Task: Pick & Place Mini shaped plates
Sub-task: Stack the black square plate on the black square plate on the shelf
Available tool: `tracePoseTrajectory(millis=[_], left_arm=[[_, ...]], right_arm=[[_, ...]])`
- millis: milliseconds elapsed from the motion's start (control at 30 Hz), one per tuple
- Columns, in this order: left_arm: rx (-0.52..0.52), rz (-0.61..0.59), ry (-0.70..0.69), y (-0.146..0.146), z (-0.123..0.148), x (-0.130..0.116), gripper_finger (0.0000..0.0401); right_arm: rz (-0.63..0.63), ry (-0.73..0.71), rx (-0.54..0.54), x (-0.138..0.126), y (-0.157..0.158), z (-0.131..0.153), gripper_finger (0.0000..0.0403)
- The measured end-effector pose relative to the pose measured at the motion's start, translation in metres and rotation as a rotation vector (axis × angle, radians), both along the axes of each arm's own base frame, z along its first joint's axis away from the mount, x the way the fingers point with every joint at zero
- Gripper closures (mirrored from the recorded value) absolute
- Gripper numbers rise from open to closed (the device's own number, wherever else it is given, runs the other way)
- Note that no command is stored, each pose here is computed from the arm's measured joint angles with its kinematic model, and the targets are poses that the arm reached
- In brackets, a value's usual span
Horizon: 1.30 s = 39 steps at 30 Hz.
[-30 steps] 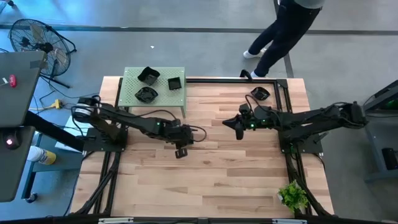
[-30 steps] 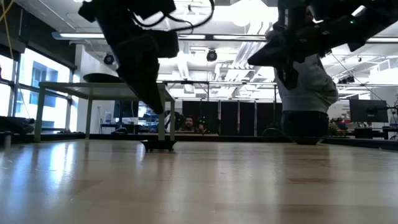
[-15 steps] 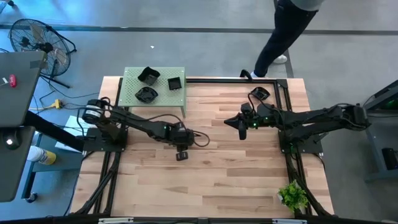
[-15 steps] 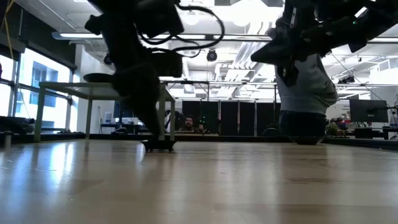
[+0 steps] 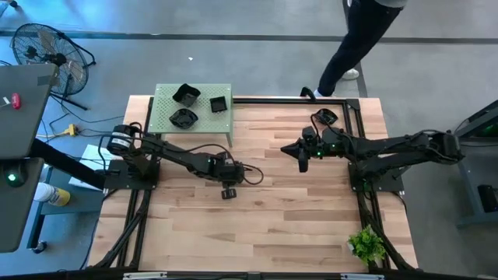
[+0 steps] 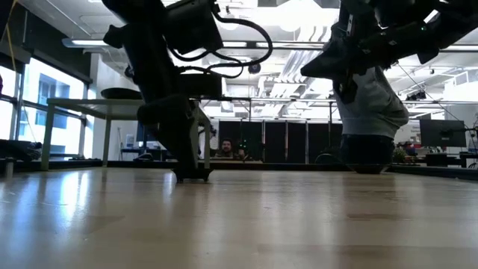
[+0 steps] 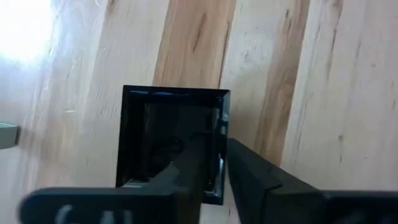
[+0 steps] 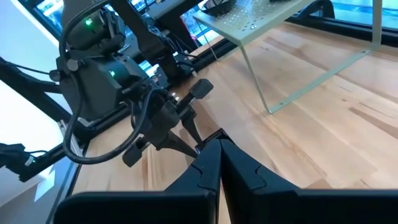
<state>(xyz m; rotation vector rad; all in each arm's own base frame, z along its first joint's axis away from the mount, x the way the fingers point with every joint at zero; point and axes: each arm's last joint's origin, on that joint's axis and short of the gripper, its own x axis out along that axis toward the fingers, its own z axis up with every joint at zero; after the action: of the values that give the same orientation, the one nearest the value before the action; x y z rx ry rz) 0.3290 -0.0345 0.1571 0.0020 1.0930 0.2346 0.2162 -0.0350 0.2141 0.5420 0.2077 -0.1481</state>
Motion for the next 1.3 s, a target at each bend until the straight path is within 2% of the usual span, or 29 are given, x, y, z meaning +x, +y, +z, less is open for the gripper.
tracePoseTrajectory(millis=[167,333,433,700,900,1133,1300], left_arm=[[-0.020,-0.010,0.003,-0.001,0.000,0.000,0.0393],[-0.022,-0.014,0.009,-0.001,0.001,0.000,0.0395],[-0.023,-0.040,0.022,-0.002,0.012,0.005,0.0399],[0.033,-0.166,-0.023,-0.005,0.073,0.030,0.0400],[0.165,-0.202,-0.046,0.002,0.126,0.038,0.0401],[0.284,-0.107,-0.090,0.034,0.192,0.032,0.0401],[0.351,0.001,-0.109,0.073,0.226,0.003,0.0401]], right_arm=[[0.000,0.001,-0.008,0.000,0.000,0.000,0.0401],[0.001,0.001,-0.015,0.000,0.000,0.000,0.0399],[0.004,0.001,-0.019,0.000,0.000,0.000,0.0401],[0.007,0.002,-0.025,0.000,0.000,0.000,0.0401],[0.009,0.003,-0.034,0.000,0.000,0.000,0.0399],[0.015,0.004,-0.050,0.000,0.000,0.000,0.0399],[0.015,-0.005,-0.052,0.000,0.000,0.001,0.0397]])
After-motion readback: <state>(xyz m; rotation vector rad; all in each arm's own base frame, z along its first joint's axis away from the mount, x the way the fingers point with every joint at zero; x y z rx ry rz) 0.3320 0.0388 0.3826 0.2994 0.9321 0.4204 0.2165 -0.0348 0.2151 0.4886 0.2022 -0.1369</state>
